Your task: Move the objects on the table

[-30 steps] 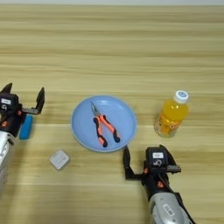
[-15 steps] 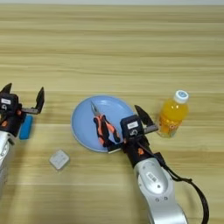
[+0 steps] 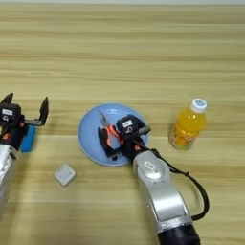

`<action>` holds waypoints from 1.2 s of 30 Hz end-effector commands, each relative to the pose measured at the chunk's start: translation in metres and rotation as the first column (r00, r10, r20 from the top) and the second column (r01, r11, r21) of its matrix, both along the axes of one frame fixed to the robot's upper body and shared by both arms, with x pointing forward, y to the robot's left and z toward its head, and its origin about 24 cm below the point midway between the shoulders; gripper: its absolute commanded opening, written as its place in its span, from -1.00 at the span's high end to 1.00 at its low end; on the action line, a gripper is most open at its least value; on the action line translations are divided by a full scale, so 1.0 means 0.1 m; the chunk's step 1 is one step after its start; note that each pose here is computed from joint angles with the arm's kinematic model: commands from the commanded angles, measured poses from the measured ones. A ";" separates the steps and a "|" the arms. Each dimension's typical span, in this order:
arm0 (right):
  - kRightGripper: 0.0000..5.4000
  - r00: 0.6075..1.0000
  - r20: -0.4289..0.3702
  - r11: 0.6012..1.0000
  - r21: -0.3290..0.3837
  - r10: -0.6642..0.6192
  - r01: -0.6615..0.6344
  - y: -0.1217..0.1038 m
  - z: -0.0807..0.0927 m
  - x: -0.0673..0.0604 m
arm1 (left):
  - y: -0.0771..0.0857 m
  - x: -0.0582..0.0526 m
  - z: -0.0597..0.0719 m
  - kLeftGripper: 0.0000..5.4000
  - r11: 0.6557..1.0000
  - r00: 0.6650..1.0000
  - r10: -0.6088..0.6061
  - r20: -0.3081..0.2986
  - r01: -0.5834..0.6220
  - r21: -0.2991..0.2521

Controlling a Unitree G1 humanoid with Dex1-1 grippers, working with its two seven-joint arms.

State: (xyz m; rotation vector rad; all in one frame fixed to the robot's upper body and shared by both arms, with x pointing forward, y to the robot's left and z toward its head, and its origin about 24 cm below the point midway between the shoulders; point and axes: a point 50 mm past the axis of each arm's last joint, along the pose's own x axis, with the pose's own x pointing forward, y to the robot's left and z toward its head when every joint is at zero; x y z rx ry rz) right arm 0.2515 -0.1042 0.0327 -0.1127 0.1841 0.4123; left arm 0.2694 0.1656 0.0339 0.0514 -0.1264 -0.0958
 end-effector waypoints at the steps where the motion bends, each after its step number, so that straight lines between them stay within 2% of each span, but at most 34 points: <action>1: -0.99 0.999 -0.046 1.000 -0.008 0.015 -0.015 0.06 -0.09 0.08 | -0.01 0.03 0.02 -1.00 1.000 1.000 0.002 0.011 -0.002 0.004; 6: -0.99 0.995 -0.097 0.999 -0.014 0.028 -0.030 0.10 -0.21 0.10 | -0.01 0.03 0.01 -1.00 1.000 1.000 0.004 0.009 -0.004 0.004; 11: -0.99 0.988 -0.156 0.999 -0.052 -0.010 0.002 0.04 -0.34 0.09 | -0.02 0.02 0.01 -1.00 1.000 1.000 0.004 0.009 -0.004 0.002; 16: -0.99 0.983 -0.178 0.997 -0.078 -0.035 0.021 -0.03 -0.36 0.04 | -0.04 0.00 0.01 -1.00 1.000 1.000 0.002 0.012 -0.002 0.001; 18: -0.99 0.982 -0.187 0.996 -0.084 -0.031 0.016 -0.04 -0.35 -0.01 | -0.04 0.00 0.01 -1.00 1.000 1.000 0.002 0.012 -0.002 0.000; 29: -0.99 0.947 -0.322 0.994 -0.094 0.018 -0.051 -0.07 -0.25 -0.47 | -0.08 -0.04 0.01 -1.00 1.000 1.000 0.004 0.010 -0.004 -0.008; 36: -0.99 0.929 -0.368 0.995 -0.066 0.047 -0.077 -0.04 -0.21 -0.61 | -0.09 -0.05 0.01 -1.00 1.000 1.000 0.009 0.006 -0.009 -0.010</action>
